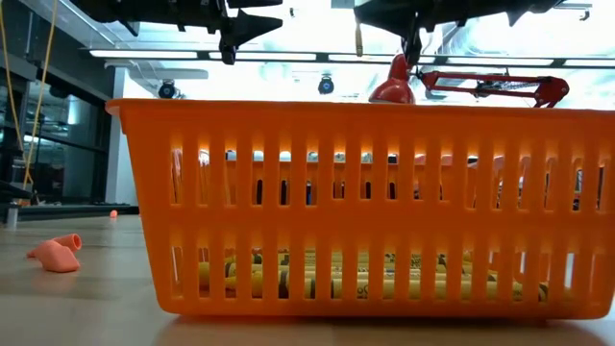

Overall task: Sort crayons
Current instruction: Put the yellow crayon into the orange bin

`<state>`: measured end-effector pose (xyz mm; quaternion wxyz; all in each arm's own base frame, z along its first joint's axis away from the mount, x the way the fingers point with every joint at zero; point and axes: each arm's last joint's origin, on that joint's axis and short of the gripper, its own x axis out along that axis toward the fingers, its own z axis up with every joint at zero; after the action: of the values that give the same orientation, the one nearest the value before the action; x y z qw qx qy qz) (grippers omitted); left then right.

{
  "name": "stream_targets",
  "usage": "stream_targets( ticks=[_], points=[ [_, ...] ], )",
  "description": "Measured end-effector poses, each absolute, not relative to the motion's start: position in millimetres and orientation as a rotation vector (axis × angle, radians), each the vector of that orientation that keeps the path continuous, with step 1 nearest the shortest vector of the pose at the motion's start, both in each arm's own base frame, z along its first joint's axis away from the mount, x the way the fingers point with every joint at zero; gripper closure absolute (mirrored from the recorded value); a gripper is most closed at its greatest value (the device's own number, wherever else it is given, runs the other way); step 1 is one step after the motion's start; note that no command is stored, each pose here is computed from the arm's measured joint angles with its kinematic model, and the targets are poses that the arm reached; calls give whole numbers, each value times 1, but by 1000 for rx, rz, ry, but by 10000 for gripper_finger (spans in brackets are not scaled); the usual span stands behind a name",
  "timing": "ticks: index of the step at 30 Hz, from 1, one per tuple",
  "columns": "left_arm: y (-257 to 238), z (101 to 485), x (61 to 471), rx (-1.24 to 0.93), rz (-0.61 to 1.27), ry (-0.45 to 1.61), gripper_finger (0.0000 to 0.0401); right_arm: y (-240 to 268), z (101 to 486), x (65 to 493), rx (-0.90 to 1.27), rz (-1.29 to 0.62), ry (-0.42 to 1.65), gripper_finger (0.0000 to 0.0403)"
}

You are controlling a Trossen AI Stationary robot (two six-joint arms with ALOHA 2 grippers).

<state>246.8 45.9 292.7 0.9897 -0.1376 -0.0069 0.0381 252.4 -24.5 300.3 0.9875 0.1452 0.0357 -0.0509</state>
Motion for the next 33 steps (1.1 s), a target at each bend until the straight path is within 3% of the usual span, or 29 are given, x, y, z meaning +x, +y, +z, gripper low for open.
stream_targets(
  ticks=[9,17,22,27,33],
  points=[
    [46,292,247,-276,76,-12,237,-8,281,267,472,62,198,403],
    [46,292,247,-277,77,-11,237,63,236,293,697,224,413,403],
    [46,292,247,-277,77,-9,237,101,229,300,842,281,448,403],
    [46,292,247,-277,77,-9,237,125,247,312,795,298,462,403],
    [46,291,247,-278,78,-2,237,137,262,325,593,280,558,403]
  ],
)
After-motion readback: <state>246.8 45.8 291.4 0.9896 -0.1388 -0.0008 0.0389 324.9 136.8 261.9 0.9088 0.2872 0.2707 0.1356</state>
